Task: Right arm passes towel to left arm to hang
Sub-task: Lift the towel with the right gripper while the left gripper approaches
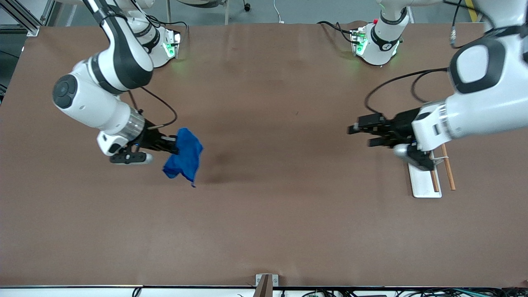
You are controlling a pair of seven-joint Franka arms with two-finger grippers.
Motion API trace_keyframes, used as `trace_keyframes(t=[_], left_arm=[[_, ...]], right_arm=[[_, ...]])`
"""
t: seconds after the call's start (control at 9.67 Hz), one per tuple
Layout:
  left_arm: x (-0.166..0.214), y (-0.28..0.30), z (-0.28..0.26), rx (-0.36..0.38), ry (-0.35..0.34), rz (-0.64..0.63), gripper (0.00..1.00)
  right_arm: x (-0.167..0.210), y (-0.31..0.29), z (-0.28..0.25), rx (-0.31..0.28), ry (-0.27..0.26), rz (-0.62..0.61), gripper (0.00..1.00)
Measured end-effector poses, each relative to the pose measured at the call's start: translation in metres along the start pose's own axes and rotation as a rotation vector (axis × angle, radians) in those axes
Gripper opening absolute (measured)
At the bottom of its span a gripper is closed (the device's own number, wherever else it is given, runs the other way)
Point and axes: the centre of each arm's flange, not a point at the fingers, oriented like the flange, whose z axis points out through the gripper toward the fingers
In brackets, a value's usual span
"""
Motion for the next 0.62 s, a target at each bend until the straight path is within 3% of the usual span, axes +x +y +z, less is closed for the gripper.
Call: trace_keyframes(t=[0.31, 0.52, 0.62], left_arm=[[0.014, -0.019, 0.060, -0.265, -0.044, -0.081, 1.00], [0.017, -0.025, 0.099, -0.424, -0.075, -0.167, 1.00], [0.018, -0.032, 0.113, -0.460, -0.088, -0.197, 1.00]], right_arm=[[-0.027, -0.078, 0.041, 0.281, 0.056, 0.131, 0.05], [-0.048, -0.128, 0.049, 0.434, 0.022, 0.215, 0.05], [-0.054, -0.147, 0.043, 0.506, -0.007, 0.263, 0.05]])
